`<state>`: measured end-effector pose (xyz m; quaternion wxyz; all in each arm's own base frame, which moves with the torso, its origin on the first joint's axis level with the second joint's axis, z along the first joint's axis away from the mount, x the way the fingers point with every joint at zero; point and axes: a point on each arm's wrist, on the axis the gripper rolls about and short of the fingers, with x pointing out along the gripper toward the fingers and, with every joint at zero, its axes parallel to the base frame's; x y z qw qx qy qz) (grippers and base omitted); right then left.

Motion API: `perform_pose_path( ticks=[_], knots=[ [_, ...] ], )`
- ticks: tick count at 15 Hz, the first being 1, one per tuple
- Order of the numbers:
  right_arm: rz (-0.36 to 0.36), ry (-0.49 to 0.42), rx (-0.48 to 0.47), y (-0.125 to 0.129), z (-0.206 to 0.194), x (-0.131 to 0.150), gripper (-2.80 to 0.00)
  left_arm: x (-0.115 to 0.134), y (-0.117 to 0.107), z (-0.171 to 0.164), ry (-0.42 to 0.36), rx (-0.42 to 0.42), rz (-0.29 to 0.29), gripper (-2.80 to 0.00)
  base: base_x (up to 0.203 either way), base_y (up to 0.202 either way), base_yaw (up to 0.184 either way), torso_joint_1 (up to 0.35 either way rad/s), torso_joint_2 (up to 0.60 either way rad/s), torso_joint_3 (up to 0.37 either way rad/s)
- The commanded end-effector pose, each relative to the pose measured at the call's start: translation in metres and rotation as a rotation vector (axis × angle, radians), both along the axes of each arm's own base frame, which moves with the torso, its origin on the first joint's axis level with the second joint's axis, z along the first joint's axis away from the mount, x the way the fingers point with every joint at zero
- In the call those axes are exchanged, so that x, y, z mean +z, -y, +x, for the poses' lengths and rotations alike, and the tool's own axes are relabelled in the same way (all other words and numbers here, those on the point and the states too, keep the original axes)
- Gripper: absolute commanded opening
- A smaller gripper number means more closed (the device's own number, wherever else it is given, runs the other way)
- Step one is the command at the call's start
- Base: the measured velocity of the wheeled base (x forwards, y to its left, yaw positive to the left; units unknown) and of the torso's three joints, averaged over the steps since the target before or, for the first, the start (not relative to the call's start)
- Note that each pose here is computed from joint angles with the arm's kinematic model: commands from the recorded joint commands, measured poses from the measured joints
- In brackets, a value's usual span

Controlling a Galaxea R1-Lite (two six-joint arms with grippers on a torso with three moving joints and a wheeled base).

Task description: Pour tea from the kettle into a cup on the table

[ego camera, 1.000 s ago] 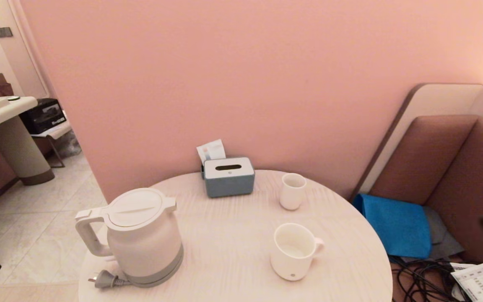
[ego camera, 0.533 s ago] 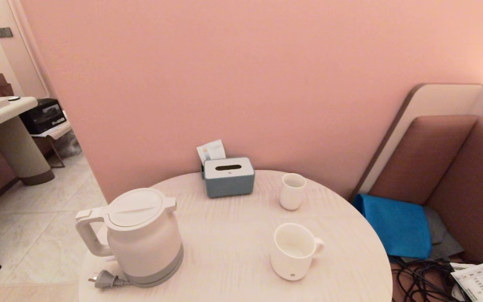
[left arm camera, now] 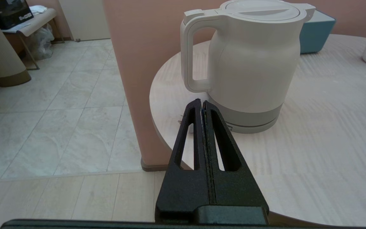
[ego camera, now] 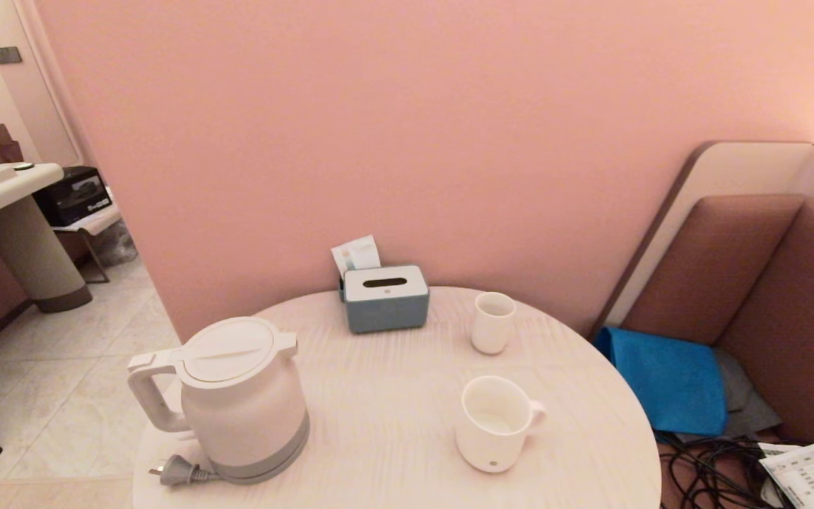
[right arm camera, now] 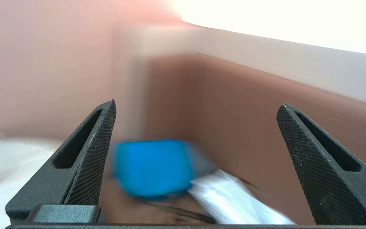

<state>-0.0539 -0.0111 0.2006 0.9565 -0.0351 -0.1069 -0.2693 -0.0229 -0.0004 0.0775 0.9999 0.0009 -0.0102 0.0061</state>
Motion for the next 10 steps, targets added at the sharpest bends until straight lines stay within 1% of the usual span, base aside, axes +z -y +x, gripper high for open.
perform_pose_path(
  ticks=[1,2,3,4,6,8,10],
  knots=[
    [-0.076,0.062,0.282,-0.006,-0.014,-0.01,0.0,0.0,0.0,0.0,0.0,0.0,0.0,-2.8,0.0,0.0,0.0,0.0,0.0,0.0],
    [-0.098,0.027,0.416,-0.009,-0.016,-0.021,0.0,0.0,0.0,0.0,0.0,0.0,0.0,-2.8,0.0,0.0,0.0,0.0,0.0,0.0],
    [-0.1,-0.047,0.528,-0.012,-0.014,-0.038,0.0,0.0,0.0,0.0,0.0,0.0,0.0,-2.8,0.0,0.0,0.0,0.0,0.0,0.0],
    [-0.081,-0.116,0.575,-0.013,-0.007,-0.054,0.0,0.0,0.0,0.0,0.0,0.0,0.0,-2.8,0.0,0.0,0.0,0.0,0.0,0.0],
    [-0.051,-0.199,0.586,-0.013,0.009,-0.081,0.0,0.0,0.0,0.0,0.0,0.0,0.0,-2.8,0.0,0.0,0.0,0.0,0.0,0.0],
    [-0.055,-0.19,0.583,-0.013,0.023,-0.102,0.0,0.0,0.0,0.0,0.0,0.0,0.0,-2.8,0.0,0.0,0.0,0.0,0.0,0.0],
    [-0.042,-0.217,0.583,-0.012,0.031,-0.122,0.0,0.0,0.0,0.0,0.0,0.0,0.0,-2.8,0.0,0.0,0.0,0.0,0.0,0.0]
  ],
)
